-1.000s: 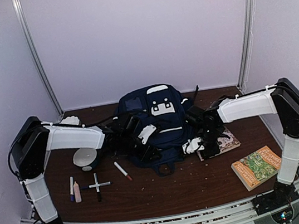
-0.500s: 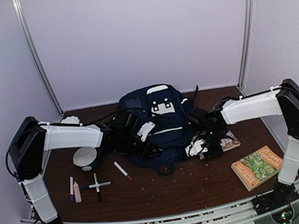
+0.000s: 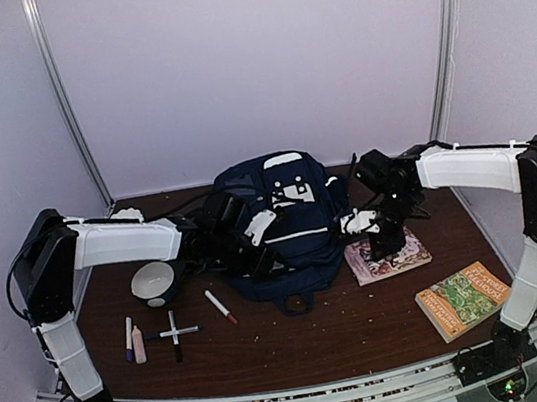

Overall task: Pack the student bag
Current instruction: Move the book to the center of the board.

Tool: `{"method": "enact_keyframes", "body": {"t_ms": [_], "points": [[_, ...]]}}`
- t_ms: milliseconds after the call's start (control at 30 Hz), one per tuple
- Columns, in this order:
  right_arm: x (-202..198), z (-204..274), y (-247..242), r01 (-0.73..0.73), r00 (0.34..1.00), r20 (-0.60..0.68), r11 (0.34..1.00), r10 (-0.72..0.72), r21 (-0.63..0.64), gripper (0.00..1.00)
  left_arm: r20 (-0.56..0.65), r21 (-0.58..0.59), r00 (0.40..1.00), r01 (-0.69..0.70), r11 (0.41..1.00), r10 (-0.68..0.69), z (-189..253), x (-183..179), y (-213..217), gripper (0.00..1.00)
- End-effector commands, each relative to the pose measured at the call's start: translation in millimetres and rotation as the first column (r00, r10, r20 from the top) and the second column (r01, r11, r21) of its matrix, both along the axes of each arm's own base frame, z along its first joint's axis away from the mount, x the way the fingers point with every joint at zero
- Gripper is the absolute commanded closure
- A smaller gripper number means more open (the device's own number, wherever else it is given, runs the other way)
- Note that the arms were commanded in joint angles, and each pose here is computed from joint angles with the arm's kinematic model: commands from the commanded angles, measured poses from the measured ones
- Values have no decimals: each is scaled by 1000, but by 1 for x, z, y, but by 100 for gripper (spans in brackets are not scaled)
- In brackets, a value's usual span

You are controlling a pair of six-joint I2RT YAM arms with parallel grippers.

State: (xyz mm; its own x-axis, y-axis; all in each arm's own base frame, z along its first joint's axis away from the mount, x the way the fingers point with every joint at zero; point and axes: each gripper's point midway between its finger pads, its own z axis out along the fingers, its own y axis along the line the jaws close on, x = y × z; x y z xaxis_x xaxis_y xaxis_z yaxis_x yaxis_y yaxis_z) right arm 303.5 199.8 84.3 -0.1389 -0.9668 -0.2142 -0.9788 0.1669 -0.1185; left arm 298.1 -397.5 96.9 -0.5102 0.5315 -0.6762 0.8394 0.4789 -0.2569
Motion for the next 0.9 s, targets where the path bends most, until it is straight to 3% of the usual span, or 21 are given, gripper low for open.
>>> {"method": "enact_keyframes", "body": {"t_ms": [0,333,600,867], "points": [[35,-1,-22,105,993,-47,994,-105,11,49,55,-70,998,-9,997,12,38,9,-4,52],[87,-33,-78,252,936,-230,963,-267,-93,39,56,-76,998,-20,997,25,41,8,-1,52],[70,-64,-101,266,843,-411,933,-348,-243,28,62,-75,998,-19,997,24,44,9,-2,52],[41,-55,-97,273,785,-500,929,-365,-251,31,74,-69,997,-13,998,18,48,10,-2,52]]}}
